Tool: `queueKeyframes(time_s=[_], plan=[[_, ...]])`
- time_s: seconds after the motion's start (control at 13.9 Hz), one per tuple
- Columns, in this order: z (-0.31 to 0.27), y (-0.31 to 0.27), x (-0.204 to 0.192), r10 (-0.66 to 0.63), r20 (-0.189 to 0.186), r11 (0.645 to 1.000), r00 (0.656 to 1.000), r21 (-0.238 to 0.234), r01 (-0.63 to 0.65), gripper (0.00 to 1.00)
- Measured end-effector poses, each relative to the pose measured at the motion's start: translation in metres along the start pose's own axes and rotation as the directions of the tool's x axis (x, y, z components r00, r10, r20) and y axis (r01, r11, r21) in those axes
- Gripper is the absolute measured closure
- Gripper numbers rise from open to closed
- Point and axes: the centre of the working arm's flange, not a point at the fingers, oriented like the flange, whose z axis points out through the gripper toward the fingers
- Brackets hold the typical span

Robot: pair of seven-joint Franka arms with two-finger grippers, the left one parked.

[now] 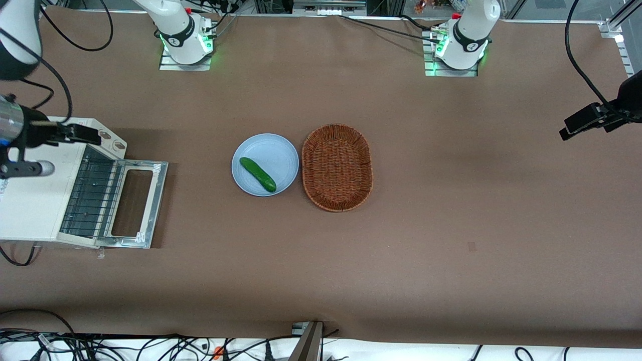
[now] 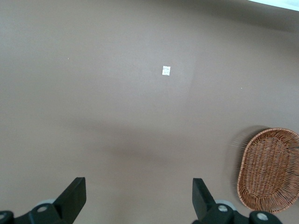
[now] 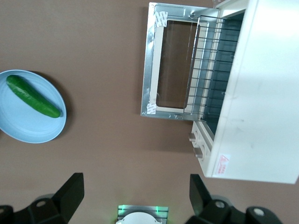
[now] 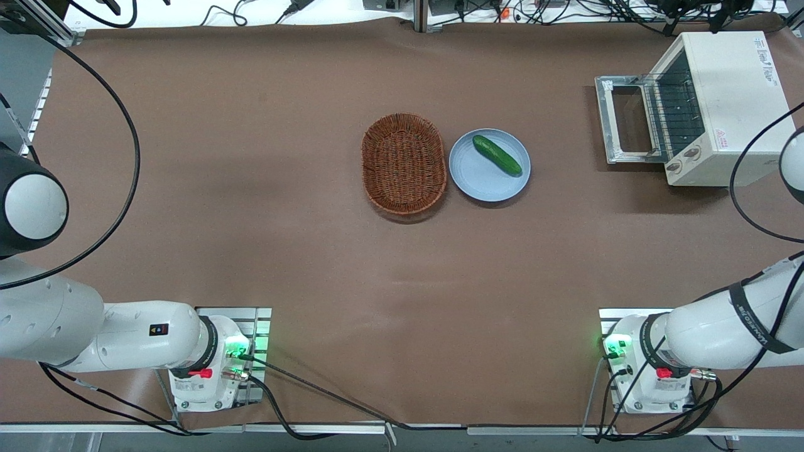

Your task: Open oven door with right arm only

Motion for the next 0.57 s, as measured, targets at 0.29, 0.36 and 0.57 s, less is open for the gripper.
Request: queueKeyframes(time_s=[0.29,0.36,0.57], plan=[[-0.034,0.009,-0.038,0.015,-0.036,1.0,0.999,0.008,-0.015,0.0],[-0.036,0.014,-0.045,0.022,-0.038,1.0,0.999,0.011,-0.022,0.0],[-0.038,0.023,-0.063,0.038,-0.039,0.999,0.999,0.019,-0.037,0.0]])
